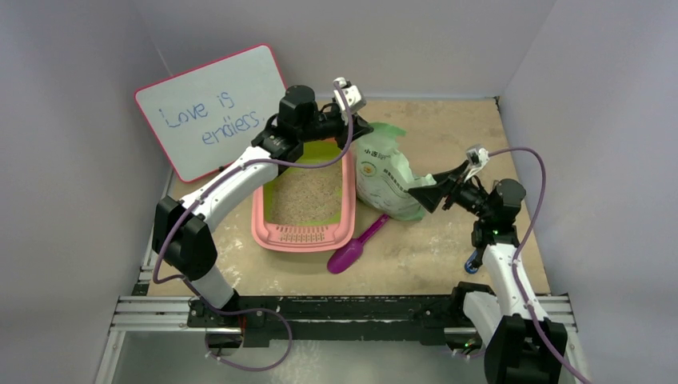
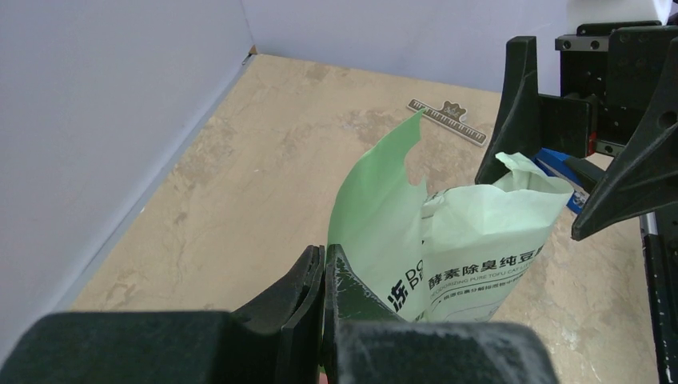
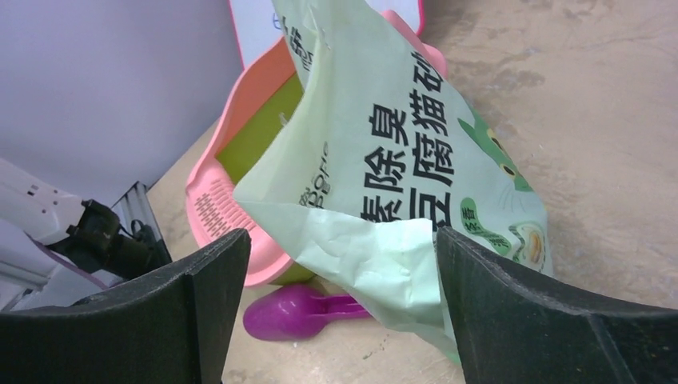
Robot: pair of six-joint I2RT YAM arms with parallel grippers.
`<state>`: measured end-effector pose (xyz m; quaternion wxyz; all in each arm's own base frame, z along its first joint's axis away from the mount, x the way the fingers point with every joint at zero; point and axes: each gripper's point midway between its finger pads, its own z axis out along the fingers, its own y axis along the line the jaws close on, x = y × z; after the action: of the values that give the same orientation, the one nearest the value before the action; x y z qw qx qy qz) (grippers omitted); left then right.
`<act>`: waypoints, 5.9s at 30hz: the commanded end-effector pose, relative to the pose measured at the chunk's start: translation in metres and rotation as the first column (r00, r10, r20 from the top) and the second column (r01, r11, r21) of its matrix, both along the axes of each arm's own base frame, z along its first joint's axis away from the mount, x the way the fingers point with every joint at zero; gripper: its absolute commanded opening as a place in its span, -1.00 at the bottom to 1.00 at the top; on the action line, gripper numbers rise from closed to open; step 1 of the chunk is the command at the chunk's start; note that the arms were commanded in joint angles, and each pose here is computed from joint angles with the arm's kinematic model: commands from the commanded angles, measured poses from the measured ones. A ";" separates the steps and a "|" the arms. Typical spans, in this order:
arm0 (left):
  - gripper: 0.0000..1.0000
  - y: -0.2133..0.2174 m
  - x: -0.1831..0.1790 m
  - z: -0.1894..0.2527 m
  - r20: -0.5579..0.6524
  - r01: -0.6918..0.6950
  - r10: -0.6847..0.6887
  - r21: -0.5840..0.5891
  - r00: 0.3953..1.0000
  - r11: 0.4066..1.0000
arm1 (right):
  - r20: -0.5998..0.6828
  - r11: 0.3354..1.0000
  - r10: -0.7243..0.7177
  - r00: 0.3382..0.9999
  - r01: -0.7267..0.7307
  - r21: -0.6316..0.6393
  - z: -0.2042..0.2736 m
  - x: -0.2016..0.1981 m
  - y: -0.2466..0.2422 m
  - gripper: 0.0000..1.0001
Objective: Fill the litter box with clean litter
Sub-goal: Open the cat litter bag at the center of the board, then adjust the spatula at the center of the board.
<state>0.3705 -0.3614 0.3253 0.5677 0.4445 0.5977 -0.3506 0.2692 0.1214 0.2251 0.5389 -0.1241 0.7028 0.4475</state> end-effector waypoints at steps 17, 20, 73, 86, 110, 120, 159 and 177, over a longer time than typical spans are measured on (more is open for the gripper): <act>-1.00 0.012 0.006 0.083 0.196 -0.080 0.109 -0.153 0.974 0.985 | 0.673 0.854 0.074 0.736 0.302 -0.424 0.074 0.008 -0.027 -1.00; -1.00 0.014 0.011 0.085 0.196 -0.105 0.140 -0.178 0.971 0.978 | 0.732 0.828 0.176 0.659 0.303 -0.472 0.070 -0.005 -0.020 -1.00; -1.00 -0.001 0.000 0.035 0.163 0.015 -0.001 -0.085 0.987 0.996 | -0.384 0.827 -0.559 0.735 0.458 -0.327 -0.099 0.006 0.066 0.54; -1.00 0.010 0.022 0.045 0.153 -0.128 0.143 -0.105 0.978 0.986 | -0.217 0.655 -0.701 0.679 0.493 -0.573 -0.134 0.009 0.026 0.66; -1.00 0.011 0.013 0.033 0.112 -0.111 0.120 -0.086 0.986 0.990 | -0.528 0.865 -0.475 0.704 0.482 -0.136 -0.115 -0.016 0.039 0.77; -1.00 0.010 0.011 0.028 0.108 -0.097 0.104 -0.069 0.989 0.993 | -0.650 0.922 -0.330 0.685 0.383 -0.064 -0.156 -0.007 0.066 0.58; -1.00 0.013 0.008 0.026 0.123 -0.090 0.093 -0.028 0.988 0.996 | -0.533 0.903 -0.181 0.826 0.354 0.242 -0.158 -0.009 0.070 -0.87; -1.00 0.022 -0.012 0.021 0.110 -0.064 0.064 0.000 0.992 0.998 | -0.292 0.725 -0.688 0.664 0.630 -0.277 -0.067 -0.044 -0.047 -1.00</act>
<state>0.3626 -0.3483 0.3207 0.5799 0.4499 0.5987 -0.3208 0.2469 0.1166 0.1988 0.5670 0.1593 0.7412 0.3221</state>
